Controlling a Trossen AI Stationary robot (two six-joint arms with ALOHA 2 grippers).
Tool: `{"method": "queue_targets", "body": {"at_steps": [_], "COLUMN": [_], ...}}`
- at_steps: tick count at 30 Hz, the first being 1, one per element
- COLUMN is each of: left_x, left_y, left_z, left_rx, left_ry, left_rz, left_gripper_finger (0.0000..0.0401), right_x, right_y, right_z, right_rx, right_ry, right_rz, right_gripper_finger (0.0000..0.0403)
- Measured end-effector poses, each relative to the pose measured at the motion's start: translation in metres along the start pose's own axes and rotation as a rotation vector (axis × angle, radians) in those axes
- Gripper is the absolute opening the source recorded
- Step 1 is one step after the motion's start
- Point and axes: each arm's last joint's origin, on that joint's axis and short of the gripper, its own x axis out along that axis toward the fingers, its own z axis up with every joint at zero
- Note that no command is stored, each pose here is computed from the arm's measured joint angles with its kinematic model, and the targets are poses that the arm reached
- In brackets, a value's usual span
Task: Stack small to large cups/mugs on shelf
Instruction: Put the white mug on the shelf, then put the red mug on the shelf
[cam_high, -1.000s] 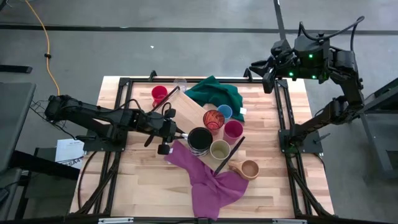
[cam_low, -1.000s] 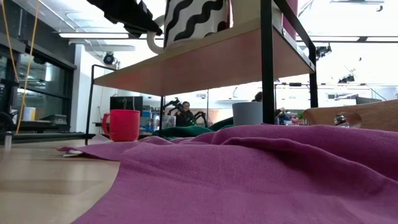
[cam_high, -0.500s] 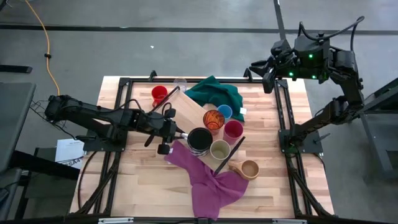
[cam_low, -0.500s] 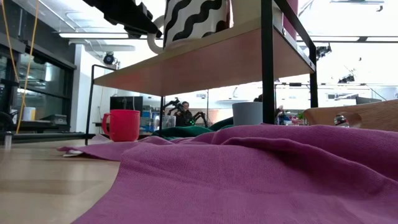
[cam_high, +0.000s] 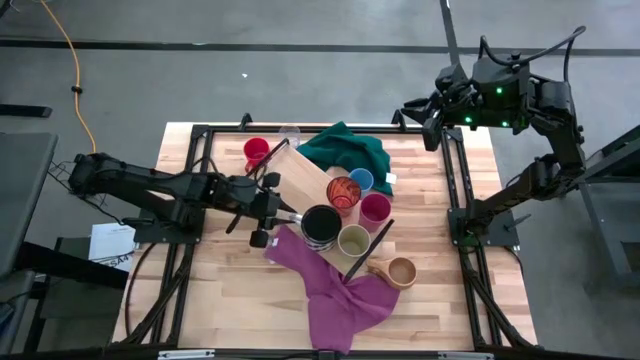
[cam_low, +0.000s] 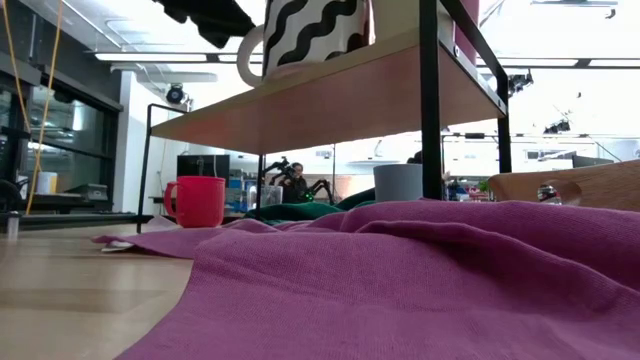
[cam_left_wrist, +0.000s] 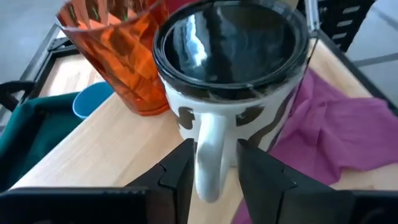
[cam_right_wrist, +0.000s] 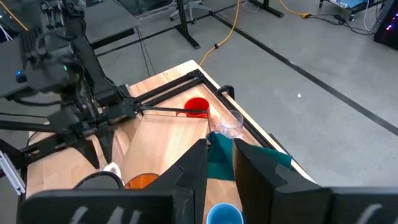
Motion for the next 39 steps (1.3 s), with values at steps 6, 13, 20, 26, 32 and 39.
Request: {"method": "queue_targets", "body": {"at_steps": [6,13,20,26,32,39], "left_x": [-0.018,-0.055,-0.094,-0.125,-0.165,-0.191], "left_y": [0.001,0.005,0.012,0.019,0.027,0.033], "left_z": [0.007,0.013,0.016,0.038,0.057,0.054], "left_rx": [-0.031,-0.082,-0.108,-0.107,-0.081,-0.091], "left_ry": [-0.077,-0.188,-0.155,-0.193,-0.154,-0.006], "left_rz": [-0.027,0.028,0.175,0.279,0.415,0.598], "left_gripper_finger": [0.0108,0.0108,0.0108,0.0108,0.0108,0.0108], "right_x": [0.000,0.000,0.000,0.002,0.020,0.070], "right_y": [0.000,0.000,0.001,0.003,0.006,0.011], "right_z": [0.000,0.000,0.005,0.011,0.015,0.020], "right_rx": [-0.001,-0.007,-0.012,-0.015,-0.028,-0.105], "right_ry": [0.005,-0.004,-0.048,-0.110,-0.112,-0.062], "right_rz": [0.002,0.004,0.013,0.024,-0.033,-0.106], "right_gripper_finger": [0.0069,0.0069,0.0069,0.0069,0.0069,0.0069]}}
